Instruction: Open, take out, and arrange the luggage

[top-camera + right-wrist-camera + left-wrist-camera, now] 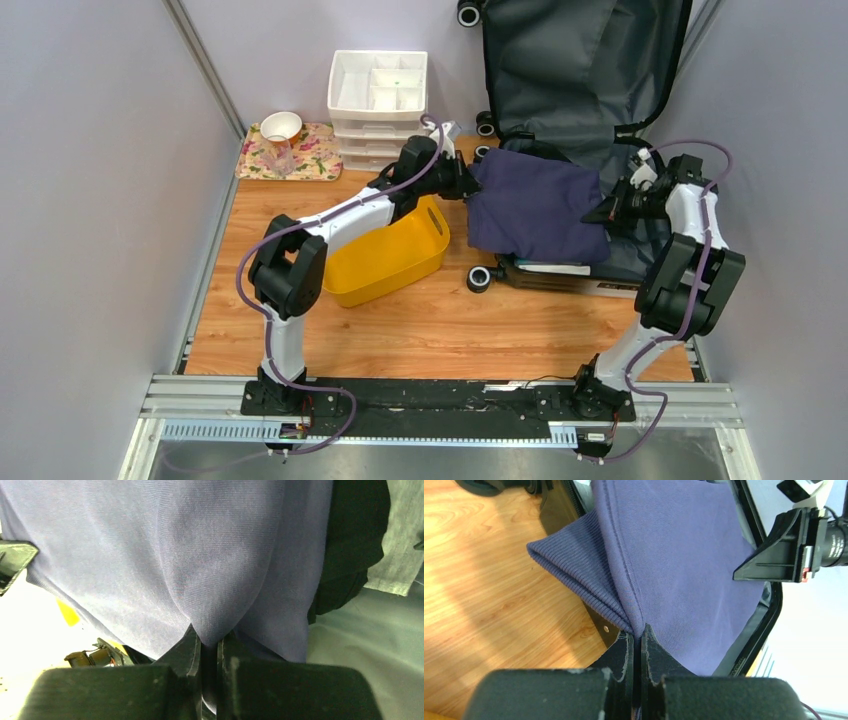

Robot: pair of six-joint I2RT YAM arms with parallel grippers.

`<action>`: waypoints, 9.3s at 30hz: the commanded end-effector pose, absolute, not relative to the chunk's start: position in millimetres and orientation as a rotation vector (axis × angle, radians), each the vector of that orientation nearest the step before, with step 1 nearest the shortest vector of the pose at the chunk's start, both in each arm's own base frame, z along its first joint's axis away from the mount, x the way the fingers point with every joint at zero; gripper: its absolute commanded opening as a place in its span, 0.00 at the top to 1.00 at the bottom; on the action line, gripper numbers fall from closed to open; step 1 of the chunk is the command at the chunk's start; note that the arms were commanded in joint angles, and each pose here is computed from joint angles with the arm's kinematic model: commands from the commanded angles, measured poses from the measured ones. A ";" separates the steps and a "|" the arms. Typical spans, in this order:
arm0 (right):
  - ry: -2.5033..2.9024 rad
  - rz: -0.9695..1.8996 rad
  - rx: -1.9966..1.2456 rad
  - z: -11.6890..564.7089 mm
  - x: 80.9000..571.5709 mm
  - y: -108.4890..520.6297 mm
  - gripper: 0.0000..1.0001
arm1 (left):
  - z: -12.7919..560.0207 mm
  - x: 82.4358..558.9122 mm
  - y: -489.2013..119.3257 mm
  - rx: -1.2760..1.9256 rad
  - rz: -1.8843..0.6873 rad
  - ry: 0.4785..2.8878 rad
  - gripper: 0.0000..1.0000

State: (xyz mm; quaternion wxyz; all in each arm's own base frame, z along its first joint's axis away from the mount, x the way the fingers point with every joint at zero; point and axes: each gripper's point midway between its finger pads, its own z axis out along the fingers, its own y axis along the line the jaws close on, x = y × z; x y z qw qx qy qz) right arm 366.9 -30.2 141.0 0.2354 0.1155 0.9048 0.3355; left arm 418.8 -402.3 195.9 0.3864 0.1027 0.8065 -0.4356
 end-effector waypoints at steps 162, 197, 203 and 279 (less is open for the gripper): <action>2.453 0.310 -0.289 171.8 382.5 44.1 0.35 | 241.0 363.2 -185.0 0.634 -0.778 2.016 0.17; 2.440 0.120 -0.296 167.9 370.1 70.9 1.00 | 274.1 352.1 -236.7 0.767 -0.832 1.911 0.19; 2.440 0.257 -0.396 188.3 358.8 61.4 1.00 | 293.9 367.7 -289.6 0.681 -0.995 1.899 0.18; 2.432 0.863 -0.538 196.2 314.3 101.5 0.97 | 221.4 362.7 -543.3 0.108 -1.653 1.966 0.60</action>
